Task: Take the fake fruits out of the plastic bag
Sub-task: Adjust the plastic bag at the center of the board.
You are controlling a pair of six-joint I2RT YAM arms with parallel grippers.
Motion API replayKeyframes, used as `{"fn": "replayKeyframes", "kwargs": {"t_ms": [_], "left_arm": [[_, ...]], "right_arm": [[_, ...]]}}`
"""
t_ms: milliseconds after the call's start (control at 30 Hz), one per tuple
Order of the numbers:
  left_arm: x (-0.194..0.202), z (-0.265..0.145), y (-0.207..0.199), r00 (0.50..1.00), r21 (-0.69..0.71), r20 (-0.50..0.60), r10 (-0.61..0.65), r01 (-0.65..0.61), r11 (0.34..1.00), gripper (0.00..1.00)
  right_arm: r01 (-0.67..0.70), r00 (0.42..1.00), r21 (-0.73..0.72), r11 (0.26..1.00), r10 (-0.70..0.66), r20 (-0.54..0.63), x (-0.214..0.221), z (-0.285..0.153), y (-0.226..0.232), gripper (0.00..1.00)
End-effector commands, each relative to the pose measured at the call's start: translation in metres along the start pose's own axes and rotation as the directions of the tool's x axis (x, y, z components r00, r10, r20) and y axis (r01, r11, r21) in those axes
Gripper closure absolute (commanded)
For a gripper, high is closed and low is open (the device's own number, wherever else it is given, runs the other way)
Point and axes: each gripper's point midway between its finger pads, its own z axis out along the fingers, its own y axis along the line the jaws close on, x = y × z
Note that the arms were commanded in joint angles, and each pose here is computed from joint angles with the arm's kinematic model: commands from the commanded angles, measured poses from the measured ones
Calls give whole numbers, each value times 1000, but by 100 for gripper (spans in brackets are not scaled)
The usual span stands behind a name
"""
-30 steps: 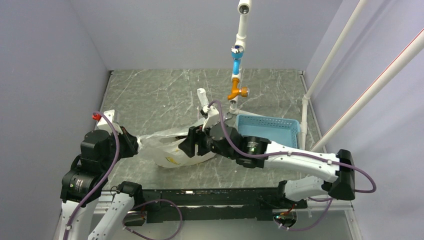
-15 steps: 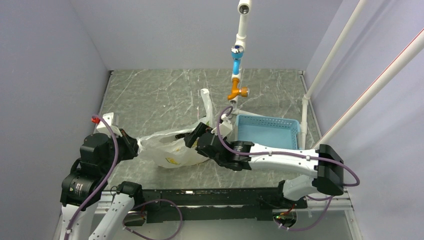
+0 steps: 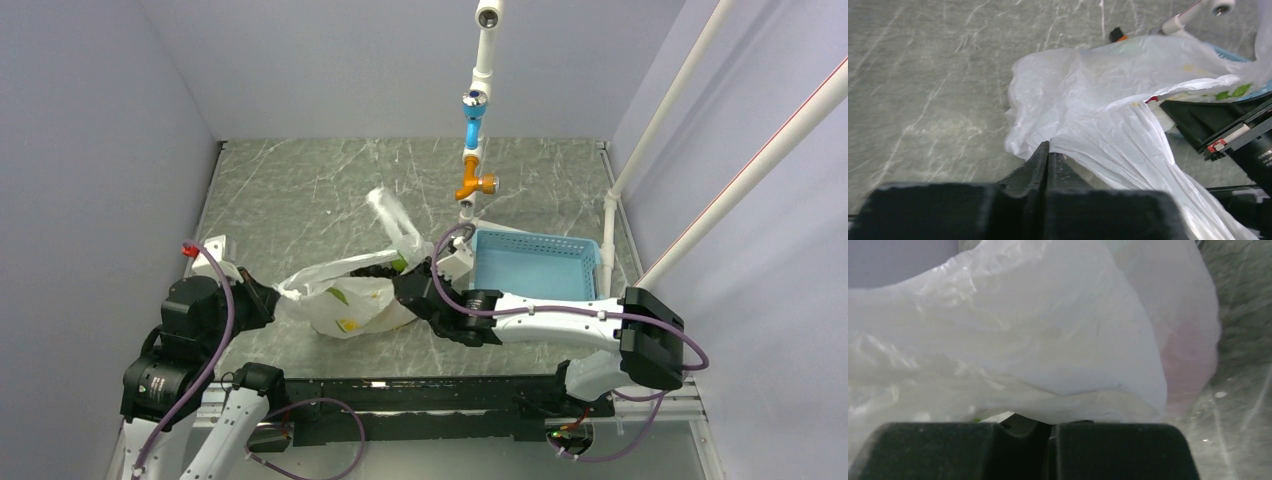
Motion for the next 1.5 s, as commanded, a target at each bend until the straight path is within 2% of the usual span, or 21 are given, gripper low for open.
{"fn": "replayKeyframes", "kwargs": {"t_ms": [0,67,133,267,367,533,700,800,900,1000,1033,1100,1200,1267,1367,1467], "left_arm": [[-18,-28,4,995,-33,40,94,-93,995,58],[-32,-40,-2,990,-13,84,112,-111,994,33],[-51,-52,-19,981,49,140,133,-141,989,20],[-90,-66,-60,960,192,206,191,-231,954,8],[-103,-52,-89,951,302,176,253,-297,906,1],[-100,-22,-123,922,484,152,357,-384,786,1],[-83,9,-132,847,584,132,515,-487,650,1],[-77,13,-151,795,616,213,568,-560,553,1],[-70,26,-160,744,600,250,620,-622,503,1],[-55,49,-157,699,579,206,685,-651,490,1],[-47,55,-156,687,590,196,700,-653,475,6],[-32,65,-154,669,604,179,721,-653,456,24],[-21,70,-153,652,597,200,731,-673,437,35],[-18,72,-152,655,579,227,721,-686,441,38],[-4,75,-142,676,577,186,713,-663,478,36],[11,79,-142,698,607,169,696,-630,485,16]], "right_arm": [[145,987,-272,951,-159,-30,3,-16,25,100],[192,975,-340,920,-219,-43,9,-23,30,100],[230,963,-366,902,-265,-50,12,-27,29,100],[256,952,-419,871,-302,-47,12,-36,35,100],[270,947,-424,865,-317,-44,9,-39,40,100],[260,946,-454,852,-318,-55,10,-44,44,100],[254,947,-464,849,-317,-60,11,-45,45,100],[256,945,-472,843,-322,-63,12,-47,46,100],[250,947,-472,846,-316,-64,12,-46,44,100],[245,947,-470,848,-312,-70,11,-46,42,100],[243,948,-468,849,-310,-70,10,-46,42,100],[240,950,-467,851,-305,-69,9,-47,40,100],[237,952,-464,853,-300,-64,6,-49,38,100],[238,953,-463,854,-296,-56,2,-50,37,100],[242,954,-458,855,-295,-45,-2,-53,32,100],[256,951,-452,854,-307,-40,-3,-53,28,100]]}}
